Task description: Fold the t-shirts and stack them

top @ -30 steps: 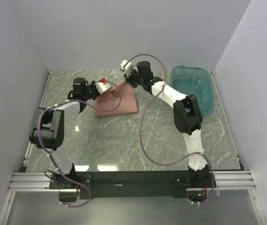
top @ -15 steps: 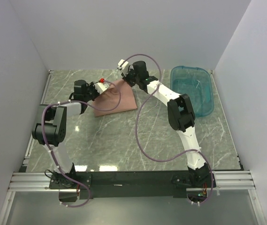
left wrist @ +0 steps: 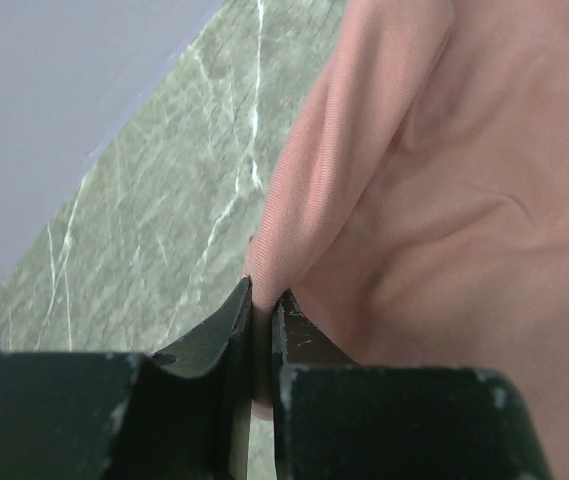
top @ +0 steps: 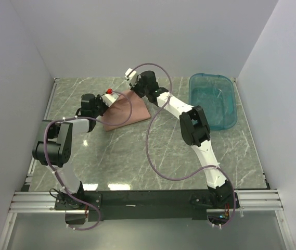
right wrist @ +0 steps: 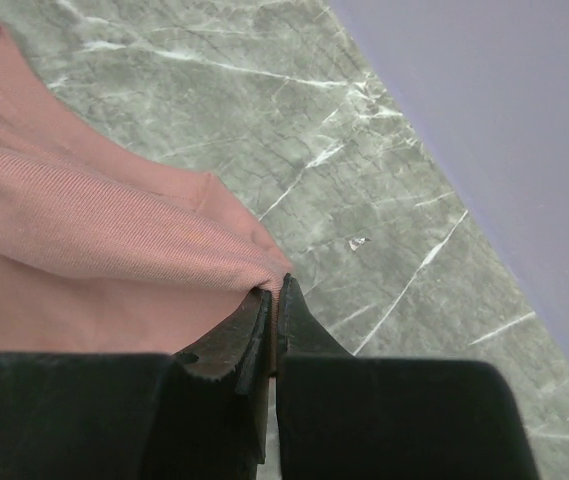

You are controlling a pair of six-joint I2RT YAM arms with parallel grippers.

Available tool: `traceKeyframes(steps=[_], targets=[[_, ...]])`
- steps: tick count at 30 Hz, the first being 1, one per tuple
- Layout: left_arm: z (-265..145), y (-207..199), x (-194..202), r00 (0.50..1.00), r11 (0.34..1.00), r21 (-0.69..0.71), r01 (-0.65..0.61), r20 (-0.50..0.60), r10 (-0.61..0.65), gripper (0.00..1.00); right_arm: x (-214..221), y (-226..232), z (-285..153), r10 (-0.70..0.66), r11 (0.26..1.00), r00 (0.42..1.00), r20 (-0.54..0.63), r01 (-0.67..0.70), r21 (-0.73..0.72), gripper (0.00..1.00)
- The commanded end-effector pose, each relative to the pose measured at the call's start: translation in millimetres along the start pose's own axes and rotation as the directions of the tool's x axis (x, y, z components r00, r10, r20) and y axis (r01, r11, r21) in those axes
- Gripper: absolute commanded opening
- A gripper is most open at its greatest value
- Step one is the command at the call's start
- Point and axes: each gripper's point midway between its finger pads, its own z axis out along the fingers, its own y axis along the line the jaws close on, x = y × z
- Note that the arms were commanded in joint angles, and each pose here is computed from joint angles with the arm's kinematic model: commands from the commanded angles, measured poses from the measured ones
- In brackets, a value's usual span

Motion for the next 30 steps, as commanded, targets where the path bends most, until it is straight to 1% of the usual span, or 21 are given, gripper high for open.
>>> traceKeyframes(steps=[1, 4, 5, 7, 8, 9, 10, 12, 14, 15, 16, 18, 19, 20, 21, 22, 23, 24, 26, 28, 30], targets=[[-14.8, 31.0, -18.4, 0.999, 0.99, -0.134, 0.036, 0.026, -0.033, 0.0, -24.1, -27.4, 0.6, -0.051, 0.992, 0.998, 0.047, 0.045, 0.116, 0.0], [-12.1, 32.8, -4.7, 0.995, 0.986, -0.15, 0.076, -0.047, -0.084, 0.0, -34.0, -35.7, 3.7, -0.069, 0.983, 0.995, 0.067, 0.056, 0.175, 0.03], [-9.6, 34.0, 3.4, 0.991, 0.983, -0.157, 0.091, -0.078, -0.104, 0.0, -36.2, -35.4, 5.0, -0.068, 0.981, 0.995, 0.07, 0.054, 0.189, 0.11], [-0.2, 32.8, 22.5, 0.978, 0.977, -0.169, 0.126, -0.146, -0.151, 0.05, -40.7, -41.4, 1.3, -0.06, 0.974, 0.996, 0.071, 0.043, 0.22, 0.35], [3.2, 32.5, 23.5, 0.975, 0.976, -0.168, 0.139, -0.15, -0.164, 0.11, -49.8, -49.0, -7.3, -0.052, 0.97, 0.995, 0.09, 0.029, 0.24, 0.43], [5.4, 41.2, 23.8, 0.97, 0.967, -0.209, 0.148, -0.158, -0.183, 0.33, -52.7, -52.5, -12.2, -0.053, 0.969, 0.994, 0.094, 0.028, 0.247, 0.53], [2.6, 54.8, 24.7, 0.96, 0.94, -0.29, 0.182, -0.157, -0.234, 0.46, -45.6, -51.5, -16.1, -0.047, 0.97, 0.996, 0.081, 0.027, 0.243, 0.57], [0.3, 81.4, 8.5, 0.954, 0.903, -0.375, 0.207, -0.129, -0.272, 0.51, -63.5, -71.1, -40.9, -0.039, 0.963, 0.993, 0.112, 0.007, 0.27, 0.62], [-10.4, 100.5, 13.8, 0.911, 0.837, -0.48, 0.262, -0.164, -0.379, 0.54, -71.2, -74.0, -60.3, -0.014, 0.969, 0.992, 0.122, -0.016, 0.245, 0.64], [-14.1, 115.5, 2.0, 0.902, 0.807, -0.516, 0.288, -0.137, -0.409, 0.68, -68.2, -81.9, -69.0, -0.001, 0.969, 0.993, 0.116, -0.028, 0.245, 0.66], [-22.6, 119.3, 7.4, 0.871, 0.763, -0.559, 0.323, -0.138, -0.471, 0.75, -71.2, -84.1, -83.0, 0.014, 0.97, 0.993, 0.119, -0.042, 0.238, 0.67], [-37.0, 126.6, -1.1, 0.845, 0.717, -0.581, 0.384, -0.091, -0.527, 0.81, -67.2, -81.6, -96.6, 0.027, 0.982, 0.993, 0.116, -0.048, 0.184, 0.7], [-42.8, 126.8, 1.0, 0.804, 0.665, -0.588, 0.46, -0.044, -0.594, 0.83, -69.1, -78.6, -108.1, 0.027, 0.987, 0.993, 0.115, -0.045, 0.155, 0.7], [-51.0, 125.2, -5.1, 0.779, 0.65, -0.563, 0.51, -0.017, -0.626, 0.84, -60.5, -68.0, -113.6, 0.038, 0.994, 0.996, 0.078, -0.046, 0.1, 0.7], [-52.4, 116.0, -1.4, 0.731, 0.617, -0.535, 0.577, 0.001, -0.683, 0.88, -63.6, -49.2, -118.8, 0.036, 0.999, 0.995, 0.098, -0.035, -0.017, 0.7], [-56.0, 115.2, 4.9, 0.634, 0.527, -0.515, 0.676, 0.043, -0.772, 0.88, -63.6, -46.0, -131.9, 0.042, 0.997, 0.994, 0.1, -0.036, -0.063, 0.7], [-53.3, 102.8, 6.1, 0.574, 0.497, -0.466, 0.732, 0.03, -0.818, 0.88, -54.2, -31.8, -140.5, 0.068, 0.988, 0.996, 0.065, -0.058, -0.141, 0.7], [-52.1, 82.3, 10.8, 0.458, 0.429, -0.385, 0.818, -0.016, -0.889, 0.85, -61.2, -8.3, -150.5, 0.091, 0.958, 0.991, 0.1, -0.06, -0.282, 0.68], [-54.2, 70.3, 24.6, 0.333, 0.325, -0.35, 0.879, -0.036, -0.942, 0.82, -55.0, 17.0, -174.0, 0.137, 0.904, 0.989, 0.056, -0.102, -0.415, 0.67], [-52.6, 41.0, 29.9, 0.192, 0.207, -0.261, 0.943, -0.08, -0.978, 0.73, -50.1, 43.3, -191.5, 0.159, 0.843, 0.987, 0.033, -0.118, -0.525, 0.67], [-45.8, 26.8, 37.4, 0.144, 0.167, -0.244, 0.955, -0.109, -0.984, 0.67, -46.9, 56.9, -210.4, 0.185, 0.811, 0.983, -0.008, -0.157, -0.564, 0.67]])
